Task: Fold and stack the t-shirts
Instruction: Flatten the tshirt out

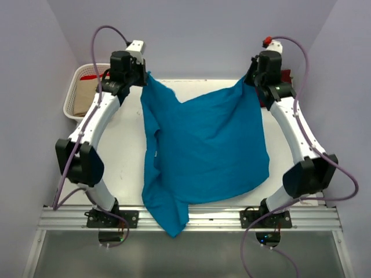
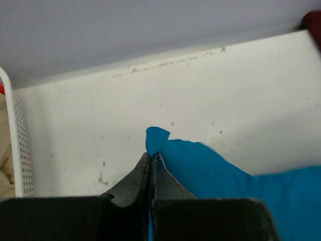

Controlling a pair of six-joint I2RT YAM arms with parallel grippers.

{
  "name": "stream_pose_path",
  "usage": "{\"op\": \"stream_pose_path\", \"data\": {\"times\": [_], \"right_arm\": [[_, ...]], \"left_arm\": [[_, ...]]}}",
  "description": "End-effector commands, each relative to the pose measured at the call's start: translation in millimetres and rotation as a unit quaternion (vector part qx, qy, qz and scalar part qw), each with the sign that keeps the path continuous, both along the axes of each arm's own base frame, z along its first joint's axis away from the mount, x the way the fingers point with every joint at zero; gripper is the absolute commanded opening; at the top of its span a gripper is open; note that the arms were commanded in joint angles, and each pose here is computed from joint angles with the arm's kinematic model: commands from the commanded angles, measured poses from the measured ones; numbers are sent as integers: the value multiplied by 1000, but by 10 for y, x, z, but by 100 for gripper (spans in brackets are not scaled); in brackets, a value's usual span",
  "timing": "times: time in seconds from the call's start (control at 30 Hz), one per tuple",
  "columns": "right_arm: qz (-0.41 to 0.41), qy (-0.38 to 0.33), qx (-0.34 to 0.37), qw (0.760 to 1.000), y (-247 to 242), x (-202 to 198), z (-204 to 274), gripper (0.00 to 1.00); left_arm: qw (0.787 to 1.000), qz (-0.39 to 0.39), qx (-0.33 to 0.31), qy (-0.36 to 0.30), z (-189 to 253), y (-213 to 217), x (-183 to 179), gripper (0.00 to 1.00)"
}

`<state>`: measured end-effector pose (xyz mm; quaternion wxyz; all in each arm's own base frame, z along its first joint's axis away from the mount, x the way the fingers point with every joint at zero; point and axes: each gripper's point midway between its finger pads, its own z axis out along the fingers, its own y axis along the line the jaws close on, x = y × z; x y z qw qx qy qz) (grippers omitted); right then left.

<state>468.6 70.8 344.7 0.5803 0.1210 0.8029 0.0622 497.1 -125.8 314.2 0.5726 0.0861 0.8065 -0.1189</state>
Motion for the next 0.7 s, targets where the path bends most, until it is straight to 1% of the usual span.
{"op": "stream_pose_path", "data": {"times": [0.0, 0.03, 0.1, 0.13, 0.2, 0.23, 0.27, 0.3, 0.33, 0.37, 0.4, 0.43, 0.47, 0.5, 0.53, 0.57, 0.63, 0.67], "right_arm": [[-7, -48, 13, 999, -31, -63, 502, 0], [5, -74, 22, 997, -6, -160, 594, 0], [25, -113, 37, 993, 40, -336, 710, 0], [31, -153, 45, 987, -4, -600, 863, 0], [46, -187, 53, 980, -10, -897, 1014, 0], [61, -210, 53, 974, -24, -1186, 1104, 0], [70, -227, 55, 970, -34, -1369, 1182, 0], [91, -225, 57, 968, 10, -1522, 1136, 0], [103, -259, 62, 958, -25, -1880, 1335, 0], [118, -270, 64, 953, -6, -2054, 1390, 0], [152, -268, 64, 949, 75, -2238, 1382, 0], [173, -281, 63, 942, 102, -2449, 1459, 0], [188, -308, 61, 931, 87, -2760, 1584, 0], [201, -319, 61, 924, 86, -2981, 1677, 0], [214, -330, 63, 917, 101, -3142, 1742, 0], [214, -352, 66, 909, 56, -3357, 1872, 0], [189, -356, 79, 912, -22, -3339, 1946, 0], [173, -353, 82, 916, -61, -3265, 1963, 0]], "left_arm": [[998, -4, -3, -58, 716, 32, -48, 0], [997, -6, -9, -81, 922, 55, -179, 0], [994, -10, -20, -105, 1046, 66, -371, 0], [990, -15, -28, -139, 1283, 102, -639, 0], [985, -18, -37, -168, 1492, 150, -937, 0], [980, -31, -46, -191, 1667, 171, -1269, 0], [977, -39, -55, -203, 1750, 171, -1452, 0], [968, -45, -68, -238, 1979, 223, -1832, 0], [969, -51, -73, -232, 1933, 231, -1998, 0], [964, -68, -79, -243, 1994, 214, -2212, 0], [953, -77, -95, -278, 2180, 263, -2641, 0], [949, -89, -100, -286, 2174, 261, -2832, 0], [940, -118, -111, -300, 2235, 210, -3086, 0], [926, -129, -118, -335, 2372, 254, -3476, 0], [917, -135, -125, -354, 2487, 282, -3709, 0], [903, -143, -136, -382, 2672, 319, -4004, 0], [897, -136, -142, -396, 2805, 364, -4122, 0], [899, -131, -139, -394, 2839, 361, -4022, 0]]}}
